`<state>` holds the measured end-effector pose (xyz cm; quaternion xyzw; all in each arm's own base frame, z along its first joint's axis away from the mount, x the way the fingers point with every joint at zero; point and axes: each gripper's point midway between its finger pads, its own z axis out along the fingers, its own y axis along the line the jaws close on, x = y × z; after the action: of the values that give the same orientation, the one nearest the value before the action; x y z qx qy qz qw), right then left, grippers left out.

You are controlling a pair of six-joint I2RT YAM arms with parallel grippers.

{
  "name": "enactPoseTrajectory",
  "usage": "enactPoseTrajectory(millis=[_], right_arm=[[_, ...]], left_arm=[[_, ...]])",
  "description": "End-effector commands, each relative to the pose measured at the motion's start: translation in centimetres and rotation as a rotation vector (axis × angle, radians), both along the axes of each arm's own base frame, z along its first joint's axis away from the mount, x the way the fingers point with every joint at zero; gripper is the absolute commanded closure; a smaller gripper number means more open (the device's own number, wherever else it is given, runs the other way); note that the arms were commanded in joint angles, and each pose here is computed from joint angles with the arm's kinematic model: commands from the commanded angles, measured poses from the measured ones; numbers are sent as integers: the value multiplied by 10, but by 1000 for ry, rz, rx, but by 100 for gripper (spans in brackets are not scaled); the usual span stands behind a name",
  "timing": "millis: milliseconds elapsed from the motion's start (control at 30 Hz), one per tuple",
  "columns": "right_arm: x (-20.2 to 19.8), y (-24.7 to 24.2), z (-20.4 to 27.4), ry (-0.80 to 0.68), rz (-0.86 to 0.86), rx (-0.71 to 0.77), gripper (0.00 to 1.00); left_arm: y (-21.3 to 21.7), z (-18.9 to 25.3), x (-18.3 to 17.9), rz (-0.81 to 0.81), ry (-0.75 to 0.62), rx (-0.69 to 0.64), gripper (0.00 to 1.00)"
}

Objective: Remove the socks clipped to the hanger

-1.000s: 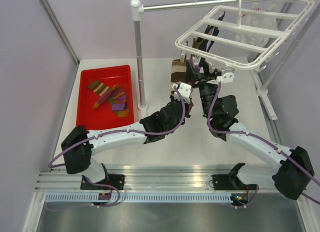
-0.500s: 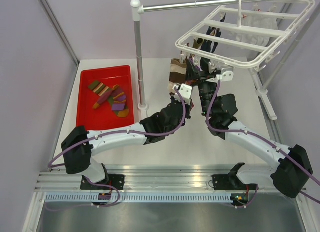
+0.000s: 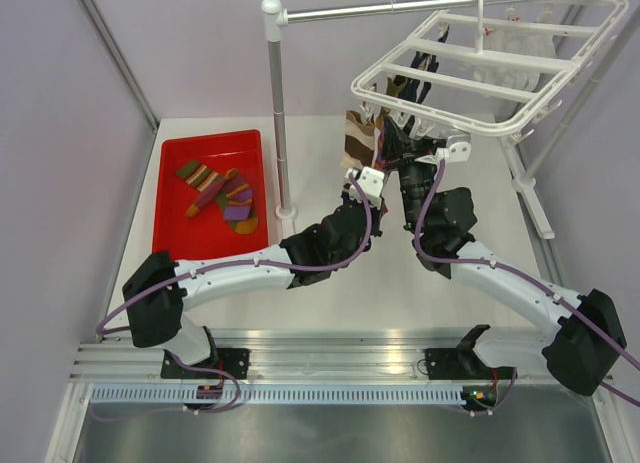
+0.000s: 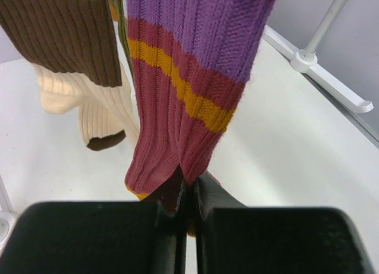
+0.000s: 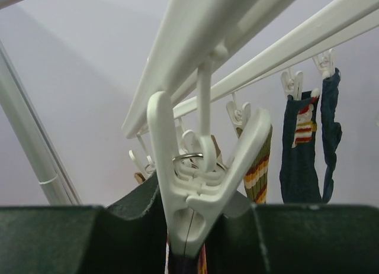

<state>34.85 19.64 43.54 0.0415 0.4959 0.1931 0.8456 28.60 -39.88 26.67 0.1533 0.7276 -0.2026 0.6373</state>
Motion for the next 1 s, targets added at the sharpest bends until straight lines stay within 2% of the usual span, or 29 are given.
enactPoseTrajectory(millis=[0, 133, 400, 633, 733, 833, 867, 933, 967], right_arm=[[-12, -11, 24, -50, 1, 66, 88], [-14, -14, 23, -40, -5, 63, 99], [-16, -15, 20, -19, 10, 79, 99], [-28, -18, 20, -23, 44, 74, 99], [-31, -18, 19, -25, 60, 64, 90], [-33, -17, 21, -37, 69, 65, 75], [-33, -18, 19, -39, 66, 66, 65], [-33, -18, 20, -45, 63, 73, 59], [-33, -18, 22, -51, 62, 79, 53]], left_arm=[[6, 20, -1, 20, -36, -19, 98], [15, 22, 4, 60, -43, -8, 98], [45, 17, 21, 128, 8, -49, 98], [45, 28, 24, 109, -15, -42, 98], [43, 29, 23, 95, -16, -43, 98], [39, 28, 18, 74, -12, -49, 98], [38, 27, 17, 68, -11, -49, 98], [34, 27, 13, 53, -11, -48, 98], [33, 26, 12, 50, -12, -44, 98]])
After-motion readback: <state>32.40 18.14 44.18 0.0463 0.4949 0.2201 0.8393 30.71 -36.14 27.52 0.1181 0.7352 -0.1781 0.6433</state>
